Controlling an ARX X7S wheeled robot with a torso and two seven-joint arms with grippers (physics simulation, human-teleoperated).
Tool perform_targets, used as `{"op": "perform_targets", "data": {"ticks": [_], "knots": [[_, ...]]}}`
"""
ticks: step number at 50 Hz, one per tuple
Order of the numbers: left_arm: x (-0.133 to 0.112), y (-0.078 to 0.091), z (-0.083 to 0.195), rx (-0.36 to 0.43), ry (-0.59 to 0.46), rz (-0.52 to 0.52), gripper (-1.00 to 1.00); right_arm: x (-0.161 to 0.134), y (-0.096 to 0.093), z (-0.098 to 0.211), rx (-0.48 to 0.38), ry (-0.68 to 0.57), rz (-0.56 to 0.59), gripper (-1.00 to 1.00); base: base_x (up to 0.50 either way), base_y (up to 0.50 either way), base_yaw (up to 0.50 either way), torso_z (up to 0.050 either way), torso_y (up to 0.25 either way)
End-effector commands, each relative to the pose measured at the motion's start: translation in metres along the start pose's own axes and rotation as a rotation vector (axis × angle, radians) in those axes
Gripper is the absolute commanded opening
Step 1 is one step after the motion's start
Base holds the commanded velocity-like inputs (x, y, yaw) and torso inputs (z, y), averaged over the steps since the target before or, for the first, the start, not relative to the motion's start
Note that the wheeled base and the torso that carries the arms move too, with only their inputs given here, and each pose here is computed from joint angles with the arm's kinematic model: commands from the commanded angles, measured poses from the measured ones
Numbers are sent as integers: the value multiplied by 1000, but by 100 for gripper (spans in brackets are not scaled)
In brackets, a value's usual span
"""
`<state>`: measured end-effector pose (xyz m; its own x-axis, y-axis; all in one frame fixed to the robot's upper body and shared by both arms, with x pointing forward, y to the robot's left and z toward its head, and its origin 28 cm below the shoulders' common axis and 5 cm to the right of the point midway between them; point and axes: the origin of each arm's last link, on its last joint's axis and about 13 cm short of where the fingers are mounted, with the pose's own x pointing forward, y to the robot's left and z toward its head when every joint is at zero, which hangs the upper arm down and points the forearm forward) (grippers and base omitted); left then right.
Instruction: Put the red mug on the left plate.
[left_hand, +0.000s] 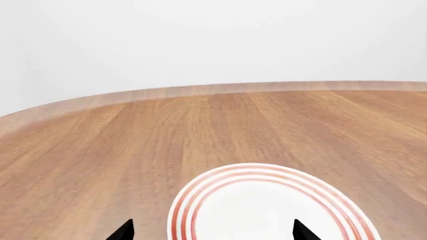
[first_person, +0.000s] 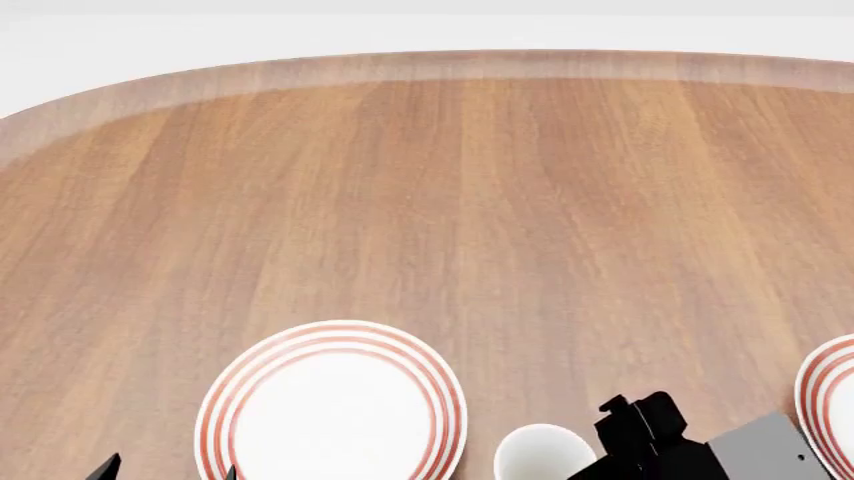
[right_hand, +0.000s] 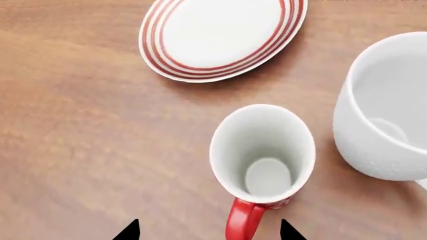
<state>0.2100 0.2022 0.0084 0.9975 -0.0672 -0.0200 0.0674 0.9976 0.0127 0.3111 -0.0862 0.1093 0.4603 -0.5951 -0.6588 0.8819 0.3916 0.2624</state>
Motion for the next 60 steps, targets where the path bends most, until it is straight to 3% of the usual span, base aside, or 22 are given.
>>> {"op": "perform_targets", "data": {"ticks": [1, 60], "knots": [[0, 0, 0, 2, 0, 0, 100, 7, 4, -3, -4, -4, -23, 100, 0, 0, 0, 0, 0], [0, 0, 0, 4, -2, -1, 100, 33, 7, -27, -66, 85, -81, 100, 0, 0, 0, 0, 0]]}}
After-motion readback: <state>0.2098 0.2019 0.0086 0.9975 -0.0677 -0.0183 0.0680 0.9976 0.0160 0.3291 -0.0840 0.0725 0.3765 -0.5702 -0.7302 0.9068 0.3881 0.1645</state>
